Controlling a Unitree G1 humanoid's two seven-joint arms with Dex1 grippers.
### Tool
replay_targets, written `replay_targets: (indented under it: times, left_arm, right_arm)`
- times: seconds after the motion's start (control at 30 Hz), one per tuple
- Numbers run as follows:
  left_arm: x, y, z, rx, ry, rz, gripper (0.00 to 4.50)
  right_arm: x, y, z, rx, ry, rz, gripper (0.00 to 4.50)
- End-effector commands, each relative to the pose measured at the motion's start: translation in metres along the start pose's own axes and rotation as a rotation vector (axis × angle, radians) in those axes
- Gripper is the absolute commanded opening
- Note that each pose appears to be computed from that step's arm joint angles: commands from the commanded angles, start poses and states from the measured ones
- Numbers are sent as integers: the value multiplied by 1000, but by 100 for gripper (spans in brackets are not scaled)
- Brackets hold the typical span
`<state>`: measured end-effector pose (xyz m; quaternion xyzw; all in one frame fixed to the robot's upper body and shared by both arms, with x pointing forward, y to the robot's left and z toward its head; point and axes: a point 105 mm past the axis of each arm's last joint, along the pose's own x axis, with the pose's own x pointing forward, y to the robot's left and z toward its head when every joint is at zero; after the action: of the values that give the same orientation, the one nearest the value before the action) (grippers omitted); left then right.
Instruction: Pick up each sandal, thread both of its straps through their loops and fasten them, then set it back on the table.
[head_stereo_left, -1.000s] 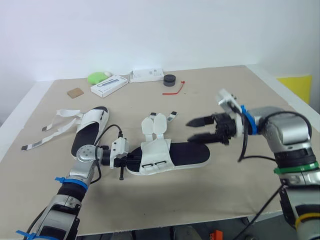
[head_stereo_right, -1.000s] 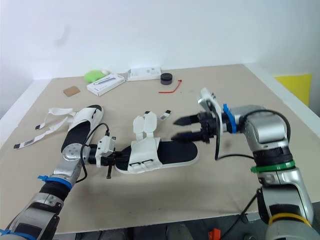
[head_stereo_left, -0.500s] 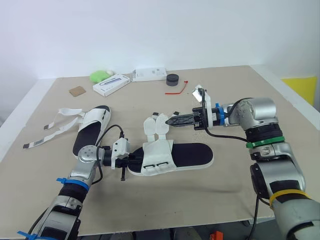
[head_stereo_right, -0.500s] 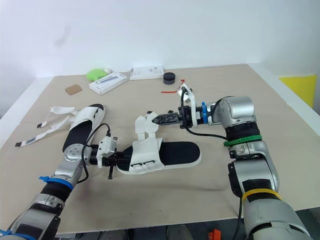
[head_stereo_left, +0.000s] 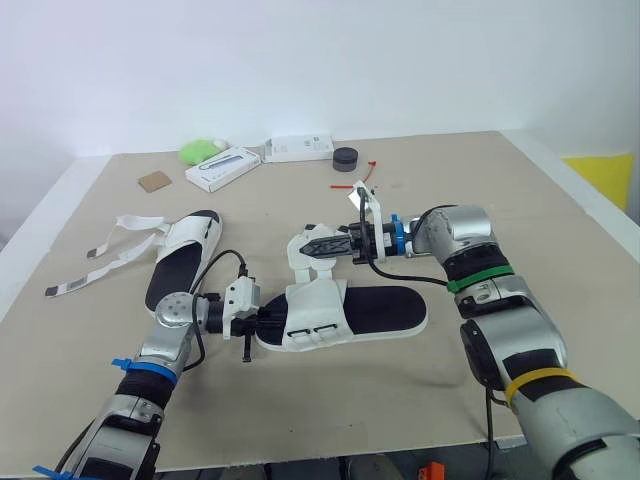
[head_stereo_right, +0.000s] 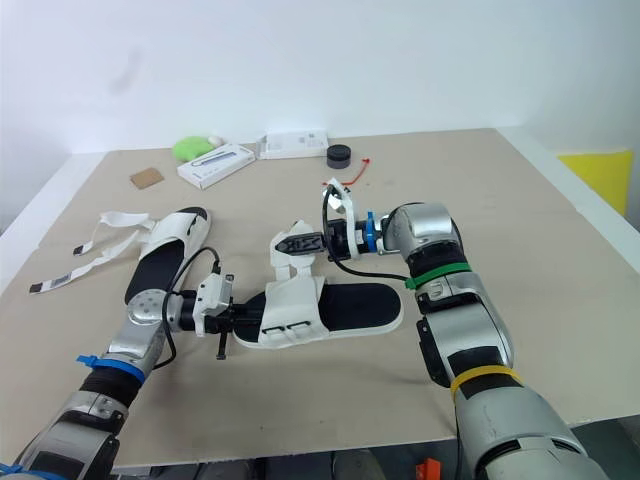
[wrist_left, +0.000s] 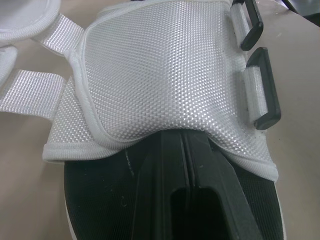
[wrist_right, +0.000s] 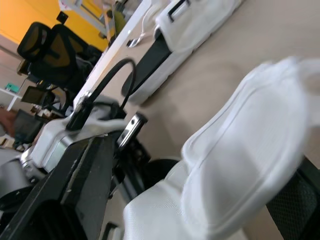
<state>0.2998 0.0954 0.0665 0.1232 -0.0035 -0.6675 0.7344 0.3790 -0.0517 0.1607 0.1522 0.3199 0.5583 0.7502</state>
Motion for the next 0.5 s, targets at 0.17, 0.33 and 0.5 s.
replay_targets:
  times: [0.17, 0.33, 0.5]
  left_arm:
    - [-4, -47, -67, -244, 200, -72, 0]
    - [-1, -47, -66, -242, 192, -66, 0]
    - [-1, -47, -66, -241, 191, -59, 0]
  right_arm:
    - [1, 3, 50, -98, -179, -44, 446]
    - [2, 4, 61, -99, -238, -40, 446]
    - [6, 5, 66, -105, -265, -48, 446]
